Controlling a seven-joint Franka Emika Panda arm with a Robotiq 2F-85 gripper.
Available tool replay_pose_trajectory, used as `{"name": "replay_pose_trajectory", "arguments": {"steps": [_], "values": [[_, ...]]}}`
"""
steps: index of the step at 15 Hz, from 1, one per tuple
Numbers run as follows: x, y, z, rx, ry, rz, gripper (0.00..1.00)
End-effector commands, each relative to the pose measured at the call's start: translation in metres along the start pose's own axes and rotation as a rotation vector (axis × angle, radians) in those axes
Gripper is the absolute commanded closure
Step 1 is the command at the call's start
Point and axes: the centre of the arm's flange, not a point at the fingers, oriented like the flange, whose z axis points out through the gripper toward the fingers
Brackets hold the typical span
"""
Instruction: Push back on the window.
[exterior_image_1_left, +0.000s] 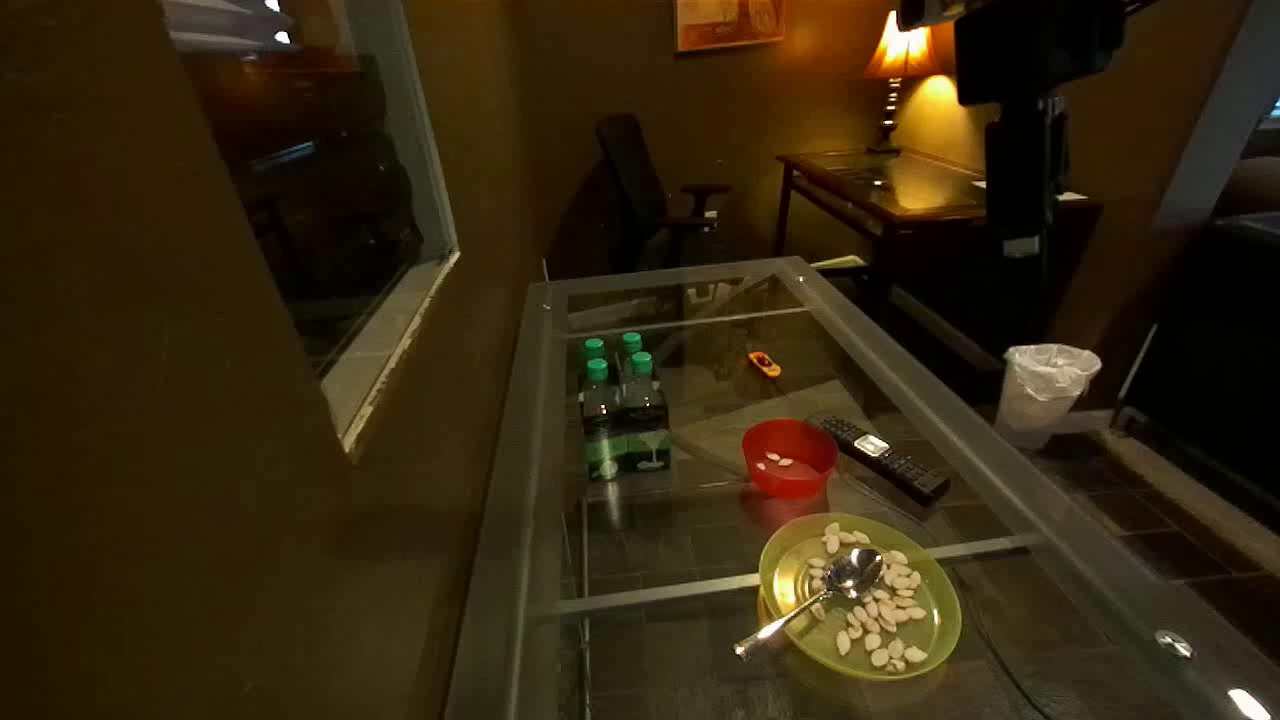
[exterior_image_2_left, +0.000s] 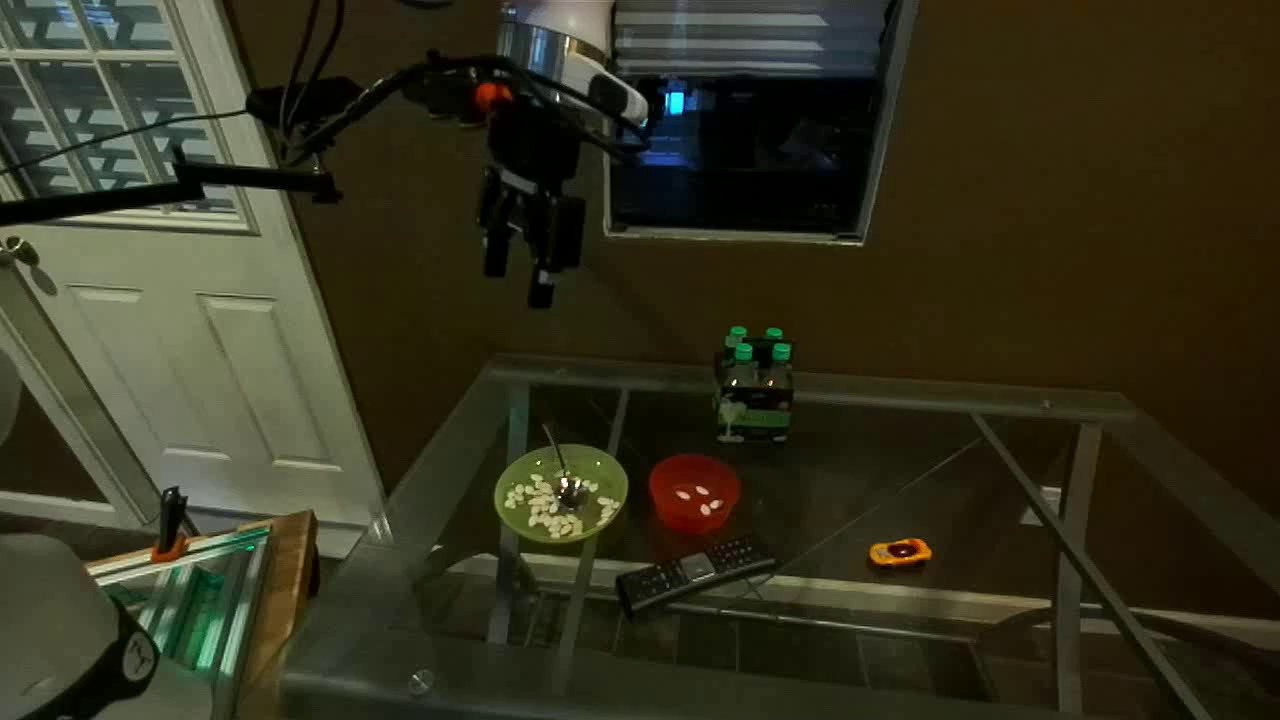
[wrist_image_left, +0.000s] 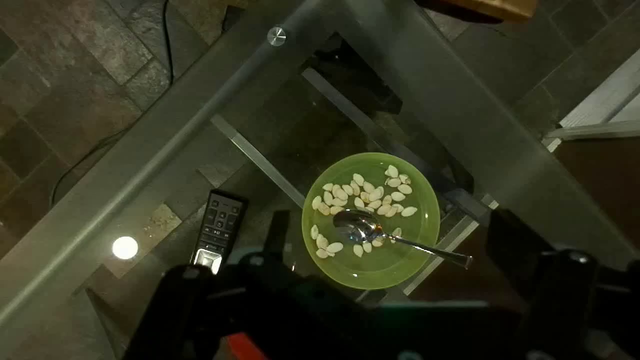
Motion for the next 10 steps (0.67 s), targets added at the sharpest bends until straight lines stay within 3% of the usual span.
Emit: {"name": "replay_pose_trajectory", "arguments": {"steps": [1,4,6,9,10], "values": [[0.0,0.0,0.0,0.0,0.0,0.0,0.0],[0.022,0.003,-0.013,0.009,0.051,-0.024,0.0],[0.053,0.005,-0.036,0.003,0.149,-0.022,0.0],[0.097,0.012,-0.078,0.079,0.336,0.028,0.0],[0.112,0.011,-0.089,0.111,0.386,0.034,0.25]]}}
